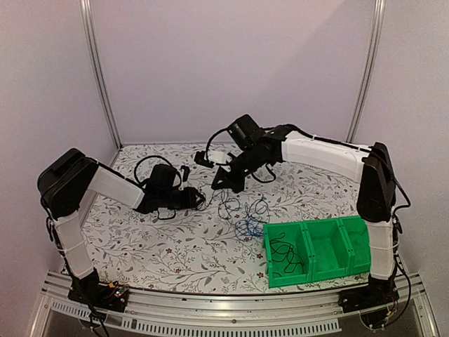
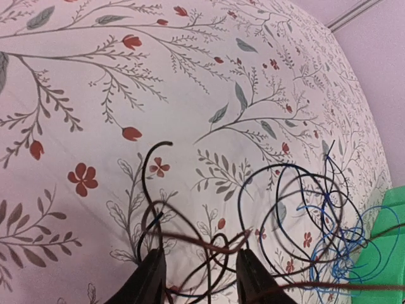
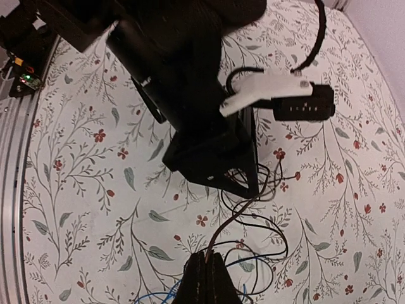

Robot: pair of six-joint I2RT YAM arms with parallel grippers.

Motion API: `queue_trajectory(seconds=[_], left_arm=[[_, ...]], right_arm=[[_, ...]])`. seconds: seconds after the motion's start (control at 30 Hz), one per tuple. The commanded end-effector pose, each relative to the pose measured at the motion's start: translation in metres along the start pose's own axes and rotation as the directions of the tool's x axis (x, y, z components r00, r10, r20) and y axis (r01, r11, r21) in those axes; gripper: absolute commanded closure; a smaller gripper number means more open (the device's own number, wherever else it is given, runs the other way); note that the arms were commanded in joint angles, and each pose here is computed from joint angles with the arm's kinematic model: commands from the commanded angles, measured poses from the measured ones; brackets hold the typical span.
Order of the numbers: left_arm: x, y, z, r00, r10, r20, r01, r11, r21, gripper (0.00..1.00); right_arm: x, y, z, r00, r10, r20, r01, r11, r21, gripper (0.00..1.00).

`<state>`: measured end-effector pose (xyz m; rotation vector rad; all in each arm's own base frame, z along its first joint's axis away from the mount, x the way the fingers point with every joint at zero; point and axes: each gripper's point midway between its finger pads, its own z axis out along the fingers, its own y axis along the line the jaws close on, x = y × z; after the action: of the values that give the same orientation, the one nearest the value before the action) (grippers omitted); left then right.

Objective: Untangle the cables

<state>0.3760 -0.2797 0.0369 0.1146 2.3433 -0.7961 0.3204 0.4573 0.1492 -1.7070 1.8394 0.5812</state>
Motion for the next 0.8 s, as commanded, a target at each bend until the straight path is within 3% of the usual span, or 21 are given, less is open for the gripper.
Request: queue_trajectory(seconds=[0.0,0.23,0.47,0.77], left_arm=[[-0.007,-0.003,0.014,0.999,-0.010,0.036,0.009,1.000,0.015,0.67],[0.004,0.009,0.027,1.000,0.002,-0.001,-0.002,1.000,-0.015,0.77],[0.016,0.028,0.024,1.000,-0.008,-0.024,0.006,0.997,-0.080,0.81],[0.015,0.045,0.017,0.999,-0.020,-0.030,0.016,0.988,-0.152,0.81]], right_arm=[[-0.081,0.038,-0.092,0.958,-0.122,0.260,0.145,0.987,-0.072,1.00],[-0.144,0.041,-0.182,0.875,-0.264,0.407,0.258,0.964,0.070,1.00],[-0.190,0.024,-0.263,0.790,-0.430,0.438,0.304,0.894,0.329,1.00],[-0.179,-0.009,-0.339,0.761,-0.447,0.471,0.239,0.867,0.437,1.00]])
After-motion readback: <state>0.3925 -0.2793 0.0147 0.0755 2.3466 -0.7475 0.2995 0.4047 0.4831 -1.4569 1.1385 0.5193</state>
